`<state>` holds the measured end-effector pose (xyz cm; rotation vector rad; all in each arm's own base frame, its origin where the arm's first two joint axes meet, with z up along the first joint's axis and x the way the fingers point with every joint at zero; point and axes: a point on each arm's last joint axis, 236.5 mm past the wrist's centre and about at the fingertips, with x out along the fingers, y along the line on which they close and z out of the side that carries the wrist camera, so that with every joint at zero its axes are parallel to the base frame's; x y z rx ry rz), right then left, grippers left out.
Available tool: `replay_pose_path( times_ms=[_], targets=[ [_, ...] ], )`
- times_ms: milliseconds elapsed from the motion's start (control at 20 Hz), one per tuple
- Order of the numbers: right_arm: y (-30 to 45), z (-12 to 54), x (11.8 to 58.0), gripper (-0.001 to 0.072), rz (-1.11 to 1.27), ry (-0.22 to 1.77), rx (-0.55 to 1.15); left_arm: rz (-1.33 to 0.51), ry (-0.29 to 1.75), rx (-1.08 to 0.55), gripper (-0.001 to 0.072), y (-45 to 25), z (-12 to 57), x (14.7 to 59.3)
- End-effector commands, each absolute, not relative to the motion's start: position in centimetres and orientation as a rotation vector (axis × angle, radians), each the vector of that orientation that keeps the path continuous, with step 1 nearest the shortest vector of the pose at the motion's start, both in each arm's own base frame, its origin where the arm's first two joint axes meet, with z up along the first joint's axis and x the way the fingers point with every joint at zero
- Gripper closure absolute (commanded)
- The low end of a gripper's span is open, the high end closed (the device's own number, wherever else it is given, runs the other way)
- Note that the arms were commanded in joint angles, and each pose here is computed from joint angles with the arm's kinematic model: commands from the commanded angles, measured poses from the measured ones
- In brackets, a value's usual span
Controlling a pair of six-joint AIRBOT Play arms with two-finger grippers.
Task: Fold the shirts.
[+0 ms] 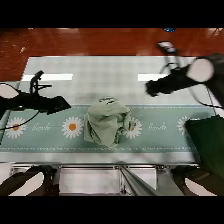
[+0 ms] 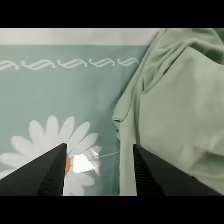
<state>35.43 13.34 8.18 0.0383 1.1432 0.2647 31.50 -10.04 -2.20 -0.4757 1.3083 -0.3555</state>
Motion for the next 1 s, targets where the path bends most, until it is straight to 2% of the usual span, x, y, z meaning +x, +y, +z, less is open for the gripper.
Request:
replay_pose_path(
  times_ms=[0,100,200,450,550,600,650,850,950],
  targets=[
    [2.7,8.3,32.3,0.0303,-0.008,1.101,0.186,-0.438,1.406,-0.639,0.0206,-12.9,-5.7,32.0],
    [2.7,5.0,28.7,0.0303,-0.001,1.150,0.272,-0.494,1.426,-0.715,0.0251,-15.0,-6.6,32.3],
    [4.5,2.0,25.7,0.0303,0.040,1.200,0.344,-0.528,1.482,-0.710,0.0302,-16.8,-8.1,31.6],
    [8.1,-1.6,22.6,0.0303,0.122,1.246,0.510,-0.609,1.587,-0.625,0.0322,-20.5,-10.0,30.1],
    [8.5,-2.4,21.9,0.0303,0.131,1.271,0.526,-0.634,1.596,-0.596,0.0476,-21.2,-9.9,30.1],
    [8.7,-2.6,21.7,0.0303,0.138,1.279,0.536,-0.643,1.595,-0.575,0.0617,-21.1,-9.8,30.3],
    [9.1,-2.9,21.4,0.0303,0.146,1.288,0.556,-0.653,1.595,-0.552,0.0677,-20.9,-9.5,30.5],
    [12.9,-4.5,19.2,0.0303,0.235,1.358,0.710,-0.647,1.586,-0.462,0.0688,-20.0,-8.5,31.7],
    [15.3,-5.3,18.5,0.0303,0.279,1.377,0.730,-0.650,1.568,-0.456,0.0688,-20.1,-8.1,32.4]
  ],
)
